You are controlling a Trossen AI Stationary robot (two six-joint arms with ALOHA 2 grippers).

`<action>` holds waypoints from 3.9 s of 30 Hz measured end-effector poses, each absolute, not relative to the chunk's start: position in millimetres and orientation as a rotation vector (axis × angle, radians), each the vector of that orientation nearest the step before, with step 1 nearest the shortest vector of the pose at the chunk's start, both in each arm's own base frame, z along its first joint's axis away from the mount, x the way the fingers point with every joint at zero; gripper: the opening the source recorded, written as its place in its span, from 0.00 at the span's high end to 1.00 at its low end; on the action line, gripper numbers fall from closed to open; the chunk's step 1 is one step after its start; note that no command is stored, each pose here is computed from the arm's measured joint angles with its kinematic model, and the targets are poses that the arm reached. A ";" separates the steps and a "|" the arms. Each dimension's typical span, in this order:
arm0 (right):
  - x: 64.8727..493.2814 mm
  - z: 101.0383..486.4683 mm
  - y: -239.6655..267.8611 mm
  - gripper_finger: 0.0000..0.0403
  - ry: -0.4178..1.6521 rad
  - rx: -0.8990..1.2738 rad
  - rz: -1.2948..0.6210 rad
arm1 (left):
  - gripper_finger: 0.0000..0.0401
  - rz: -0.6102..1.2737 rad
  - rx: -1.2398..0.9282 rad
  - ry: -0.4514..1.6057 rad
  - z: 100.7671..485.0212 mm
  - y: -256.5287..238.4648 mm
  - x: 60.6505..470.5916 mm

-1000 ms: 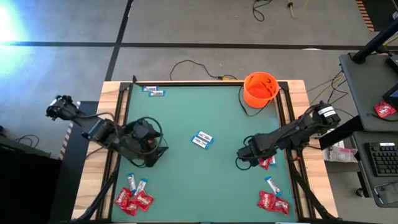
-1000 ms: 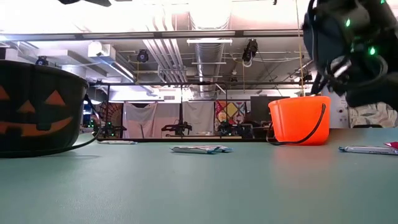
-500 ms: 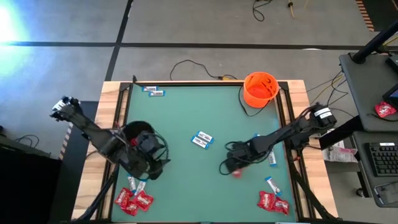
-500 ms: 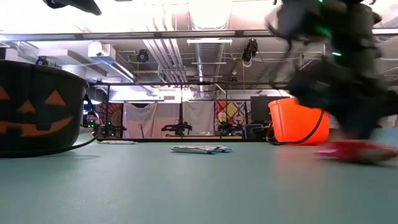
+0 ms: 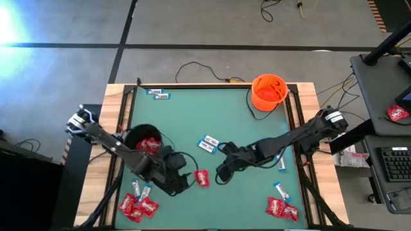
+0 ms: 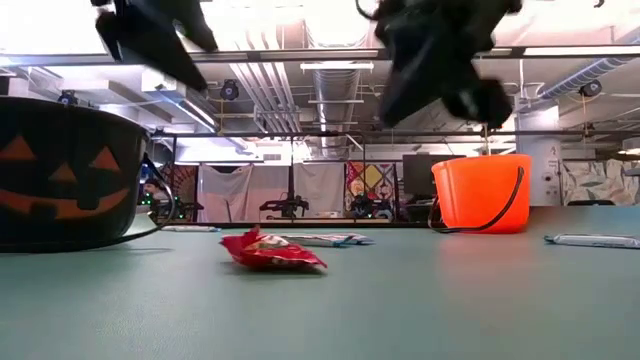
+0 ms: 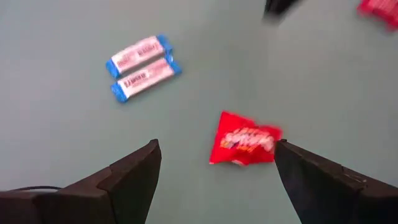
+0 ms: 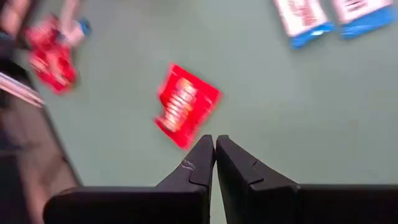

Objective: Sort candy by brand, put in halloween buckets
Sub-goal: Put the red candy into the black bucket

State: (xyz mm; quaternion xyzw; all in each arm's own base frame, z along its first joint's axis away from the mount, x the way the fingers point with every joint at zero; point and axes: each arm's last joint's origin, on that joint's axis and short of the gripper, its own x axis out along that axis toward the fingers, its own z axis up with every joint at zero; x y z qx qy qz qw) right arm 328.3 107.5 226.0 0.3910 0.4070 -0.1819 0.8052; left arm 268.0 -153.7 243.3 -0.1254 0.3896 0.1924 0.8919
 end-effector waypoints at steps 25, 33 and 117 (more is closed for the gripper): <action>339.7 322.4 123.2 0.97 0.781 0.766 -0.249 | 0.26 0.030 0.084 1.049 134.8 -149.7 339.8; 340.3 338.0 126.1 0.97 0.750 0.721 -0.192 | 0.31 -0.057 0.086 1.094 120.0 -147.4 346.0; 342.1 349.6 111.2 0.97 0.669 0.572 -0.186 | 0.36 -0.035 -0.163 1.112 247.1 -245.7 144.8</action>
